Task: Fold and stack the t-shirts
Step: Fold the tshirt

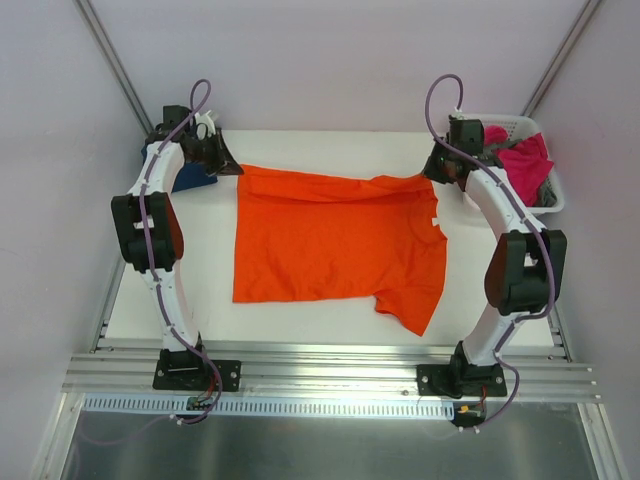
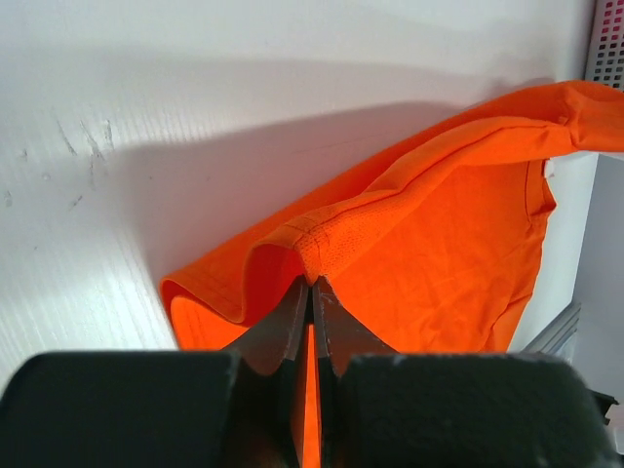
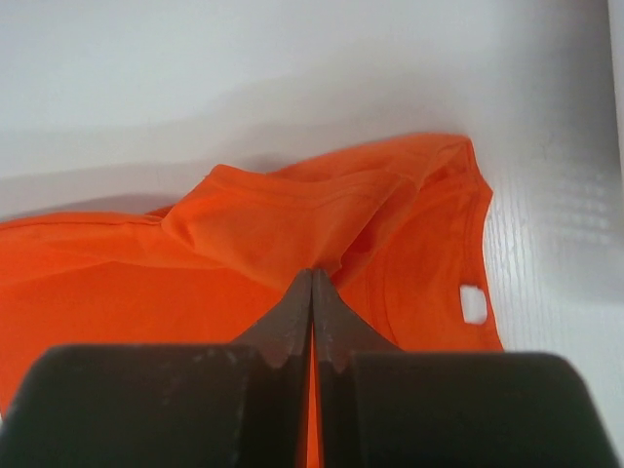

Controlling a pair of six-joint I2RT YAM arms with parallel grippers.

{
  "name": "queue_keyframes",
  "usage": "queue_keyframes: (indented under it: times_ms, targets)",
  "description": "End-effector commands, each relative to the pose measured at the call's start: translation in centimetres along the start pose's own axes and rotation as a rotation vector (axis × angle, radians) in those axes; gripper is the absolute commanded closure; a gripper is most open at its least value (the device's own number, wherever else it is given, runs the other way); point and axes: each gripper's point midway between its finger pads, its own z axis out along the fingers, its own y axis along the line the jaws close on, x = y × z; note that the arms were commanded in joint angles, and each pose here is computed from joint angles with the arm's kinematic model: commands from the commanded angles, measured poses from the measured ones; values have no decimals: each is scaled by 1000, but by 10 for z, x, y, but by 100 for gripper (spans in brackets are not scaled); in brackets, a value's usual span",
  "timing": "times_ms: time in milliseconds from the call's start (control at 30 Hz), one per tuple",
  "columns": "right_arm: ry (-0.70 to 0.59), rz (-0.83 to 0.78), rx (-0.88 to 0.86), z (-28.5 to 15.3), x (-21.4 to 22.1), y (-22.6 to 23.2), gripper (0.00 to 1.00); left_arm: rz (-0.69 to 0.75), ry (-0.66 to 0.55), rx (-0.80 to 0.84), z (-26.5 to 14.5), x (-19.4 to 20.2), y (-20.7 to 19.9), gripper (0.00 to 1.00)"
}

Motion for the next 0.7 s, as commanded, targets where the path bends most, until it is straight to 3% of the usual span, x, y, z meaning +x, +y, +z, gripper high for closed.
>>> queue_keyframes:
  times_ms: [0, 267, 667]
  targets:
    - [-52, -12, -43, -32, -12, 13, 99, 31, -38, 37, -30, -5, -24, 100]
    - [-10, -14, -20, -38, 9, 3, 99, 5, -21, 21, -34, 9, -16, 100]
    - [14, -41, -6, -46, 26, -6, 99, 53, -31, 49, -61, 28, -38, 100]
